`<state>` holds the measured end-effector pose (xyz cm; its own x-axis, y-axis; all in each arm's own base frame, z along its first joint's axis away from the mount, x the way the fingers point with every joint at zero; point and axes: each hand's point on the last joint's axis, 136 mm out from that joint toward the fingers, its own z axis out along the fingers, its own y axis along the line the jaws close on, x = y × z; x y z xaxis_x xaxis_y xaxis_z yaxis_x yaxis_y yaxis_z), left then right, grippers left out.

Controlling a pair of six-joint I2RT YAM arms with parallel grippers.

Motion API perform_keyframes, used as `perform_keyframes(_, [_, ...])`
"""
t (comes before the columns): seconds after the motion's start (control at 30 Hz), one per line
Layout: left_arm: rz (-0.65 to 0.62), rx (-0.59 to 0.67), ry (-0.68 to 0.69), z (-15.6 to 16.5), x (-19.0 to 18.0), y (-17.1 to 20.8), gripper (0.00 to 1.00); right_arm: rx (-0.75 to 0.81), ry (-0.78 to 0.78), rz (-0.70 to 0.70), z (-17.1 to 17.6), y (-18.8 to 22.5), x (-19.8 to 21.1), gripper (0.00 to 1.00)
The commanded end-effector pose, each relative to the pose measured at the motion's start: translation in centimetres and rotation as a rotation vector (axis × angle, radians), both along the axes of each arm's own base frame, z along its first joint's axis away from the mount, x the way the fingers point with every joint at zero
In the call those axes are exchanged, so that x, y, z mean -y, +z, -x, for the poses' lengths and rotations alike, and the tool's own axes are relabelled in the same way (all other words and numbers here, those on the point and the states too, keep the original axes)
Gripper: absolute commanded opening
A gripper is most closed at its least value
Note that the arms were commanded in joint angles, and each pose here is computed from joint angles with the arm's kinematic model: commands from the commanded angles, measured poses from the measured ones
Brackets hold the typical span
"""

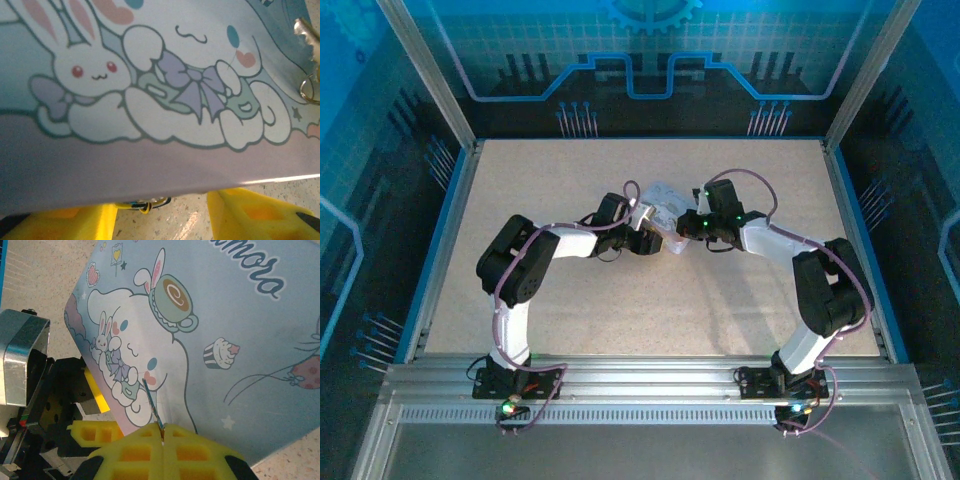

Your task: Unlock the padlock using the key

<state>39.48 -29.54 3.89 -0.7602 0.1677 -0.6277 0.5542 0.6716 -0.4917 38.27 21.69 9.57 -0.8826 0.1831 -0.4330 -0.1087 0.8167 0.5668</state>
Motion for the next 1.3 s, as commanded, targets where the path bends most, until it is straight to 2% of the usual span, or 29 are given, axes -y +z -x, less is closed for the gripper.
perform_keyframes(0.0, [0.039, 0.002, -0.015, -0.6, 0.7, 0.7, 0.50, -0.116, 0.003, 0.075, 1.9, -3.4, 0.4, 0.00])
perform_keyframes(0.17, [0.040, -0.002, -0.014, -0.7, 0.8, 0.6, 0.45, -0.116, 0.006, 0.077, 2.1, -3.4, 0.3, 0.00])
perform_keyframes(0.67, [0.046, -0.010, -0.005, -1.0, 1.0, 0.5, 0.40, -0.121, 0.007, 0.079, 2.1, -3.6, -0.2, 0.00])
perform_keyframes(0.9, [0.051, -0.008, 0.000, -1.0, 0.9, 0.8, 0.30, -0.111, 0.010, 0.082, 2.1, -3.3, -0.3, 0.00])
perform_keyframes(1.13, [0.084, -0.011, 0.018, -0.6, 0.9, 3.0, 0.26, 0.043, 0.030, 0.092, 1.6, 0.6, 0.1, 0.00])
perform_keyframes(1.27, [0.109, -0.033, 0.028, 0.4, 1.0, 4.5, 0.26, 0.115, 0.064, 0.128, 2.9, 2.4, 1.1, 0.00])
